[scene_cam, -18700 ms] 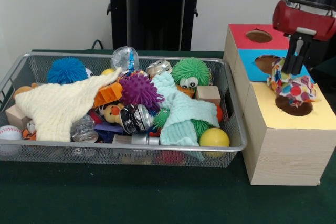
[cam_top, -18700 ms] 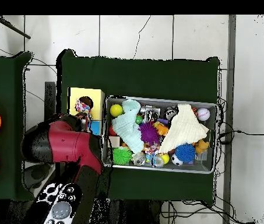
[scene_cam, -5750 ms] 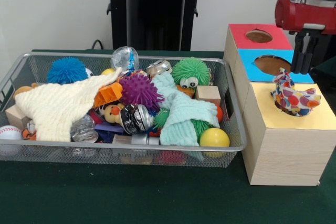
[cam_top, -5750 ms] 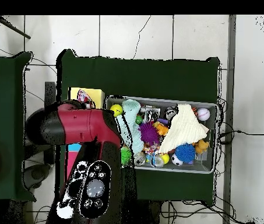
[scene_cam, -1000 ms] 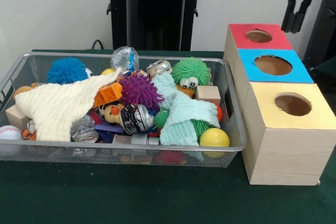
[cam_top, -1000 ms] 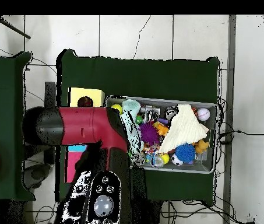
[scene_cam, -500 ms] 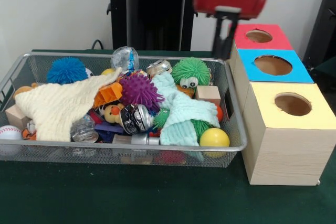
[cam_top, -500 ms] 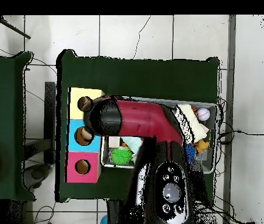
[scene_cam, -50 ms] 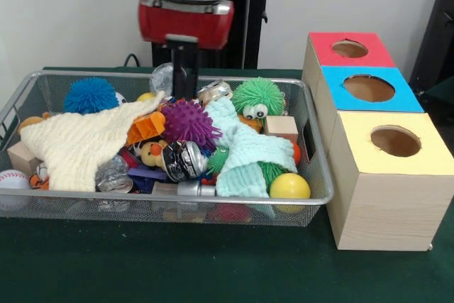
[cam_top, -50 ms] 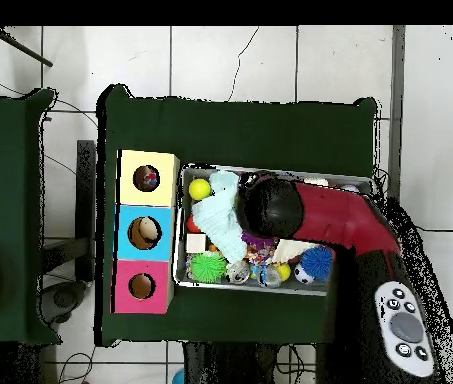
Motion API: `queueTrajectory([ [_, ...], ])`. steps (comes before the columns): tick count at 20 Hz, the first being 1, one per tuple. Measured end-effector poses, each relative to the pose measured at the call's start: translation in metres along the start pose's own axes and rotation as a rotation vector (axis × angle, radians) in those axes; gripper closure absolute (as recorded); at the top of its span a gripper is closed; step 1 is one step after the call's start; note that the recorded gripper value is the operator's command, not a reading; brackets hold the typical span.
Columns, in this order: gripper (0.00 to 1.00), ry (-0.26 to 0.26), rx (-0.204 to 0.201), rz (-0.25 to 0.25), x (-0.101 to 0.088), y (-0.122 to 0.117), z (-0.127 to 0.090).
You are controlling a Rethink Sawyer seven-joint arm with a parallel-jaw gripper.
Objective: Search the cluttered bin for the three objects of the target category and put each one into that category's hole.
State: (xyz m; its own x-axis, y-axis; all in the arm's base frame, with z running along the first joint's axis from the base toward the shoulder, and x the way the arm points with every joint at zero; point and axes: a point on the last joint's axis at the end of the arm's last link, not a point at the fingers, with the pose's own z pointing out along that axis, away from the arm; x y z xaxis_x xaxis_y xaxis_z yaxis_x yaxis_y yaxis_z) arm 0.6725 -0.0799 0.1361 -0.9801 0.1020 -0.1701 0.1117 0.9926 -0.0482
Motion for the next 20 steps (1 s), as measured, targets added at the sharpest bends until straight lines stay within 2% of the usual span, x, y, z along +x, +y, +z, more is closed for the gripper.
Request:
queueTrajectory([
  [4, 1.00, 0.019, -0.015, -0.033, 0.013, -0.020, 0.010],
  [8, 1.00, 0.027, -0.030, -0.080, 0.023, -0.023, 0.017],
  [10, 1.00, 0.030, -0.037, -0.126, 0.030, -0.016, 0.021],
  [13, 1.00, 0.032, -0.041, -0.158, 0.034, -0.009, 0.023],
  [15, 1.00, 0.029, -0.053, -0.201, 0.039, 0.001, 0.029],
  [20, 1.00, 0.029, -0.090, -0.227, 0.046, 0.005, 0.038],
])
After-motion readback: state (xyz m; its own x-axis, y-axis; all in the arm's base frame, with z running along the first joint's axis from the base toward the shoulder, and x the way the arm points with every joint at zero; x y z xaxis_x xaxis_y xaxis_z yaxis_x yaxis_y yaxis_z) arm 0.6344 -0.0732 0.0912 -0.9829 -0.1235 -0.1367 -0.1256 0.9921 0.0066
